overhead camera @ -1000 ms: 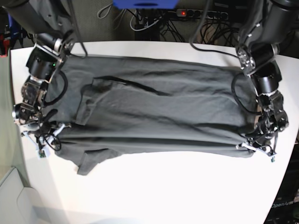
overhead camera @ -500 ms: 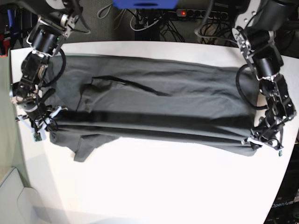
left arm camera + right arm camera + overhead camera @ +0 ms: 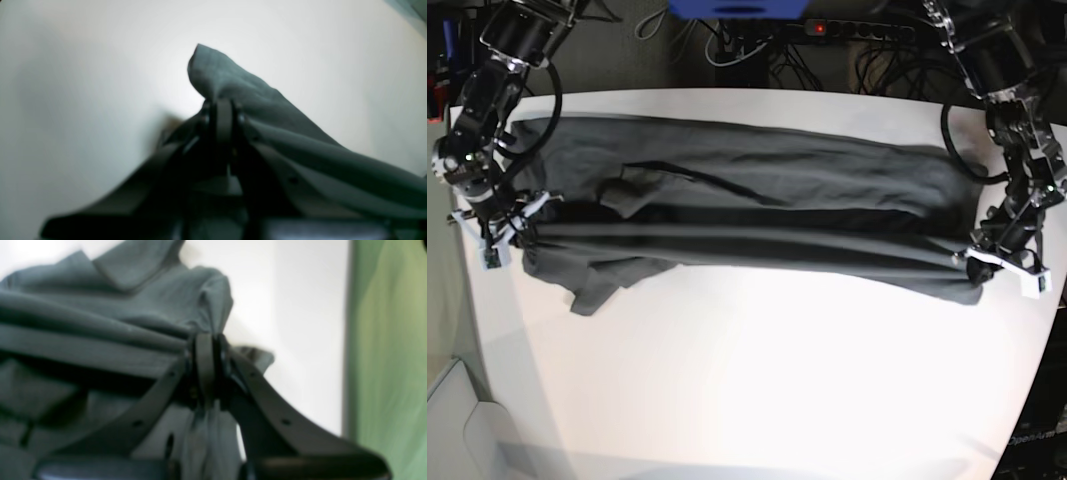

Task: Layout the t-shirt on the table in an organized manner, then fold the t-shirt properly
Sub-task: 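Lift the hem with both grippers and fold it over toward the collar, then regrasp the folded shirt end with the right gripper, pinching the layers, then lift the shirt end with the left gripper and carry it toward the right gripper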

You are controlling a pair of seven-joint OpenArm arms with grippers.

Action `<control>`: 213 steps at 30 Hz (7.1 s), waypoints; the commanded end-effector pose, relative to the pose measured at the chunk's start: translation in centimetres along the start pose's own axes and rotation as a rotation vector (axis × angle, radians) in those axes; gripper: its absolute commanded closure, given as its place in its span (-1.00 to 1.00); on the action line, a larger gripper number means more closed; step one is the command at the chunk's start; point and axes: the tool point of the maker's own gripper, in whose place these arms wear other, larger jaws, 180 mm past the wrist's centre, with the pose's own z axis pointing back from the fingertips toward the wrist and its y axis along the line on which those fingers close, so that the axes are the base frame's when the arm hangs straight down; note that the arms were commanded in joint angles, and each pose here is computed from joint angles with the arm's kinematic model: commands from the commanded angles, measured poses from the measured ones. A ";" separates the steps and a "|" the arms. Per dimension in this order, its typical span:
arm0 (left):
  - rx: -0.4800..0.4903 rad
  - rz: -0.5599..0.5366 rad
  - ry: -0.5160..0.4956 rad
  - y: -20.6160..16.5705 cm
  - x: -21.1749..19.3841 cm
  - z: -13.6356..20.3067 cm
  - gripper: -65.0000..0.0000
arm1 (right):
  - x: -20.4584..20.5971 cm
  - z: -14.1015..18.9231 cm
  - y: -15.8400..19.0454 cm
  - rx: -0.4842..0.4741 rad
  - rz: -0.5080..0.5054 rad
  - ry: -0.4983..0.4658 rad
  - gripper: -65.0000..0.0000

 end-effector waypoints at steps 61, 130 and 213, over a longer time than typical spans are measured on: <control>0.032 0.068 0.194 4.5 -4.8 1.6 0.99 | -4.9 2.8 -1.0 -0.024 0.066 0.145 1.00; 0.038 0.084 0.303 4.6 -7.9 2.4 0.02 | 6.9 -5.2 0.7 0.092 0.222 0.217 1.00; -0.033 0.041 0.379 3.2 -10.7 1.7 0.21 | -7.0 5.2 6.2 0.087 0.244 0.453 -0.18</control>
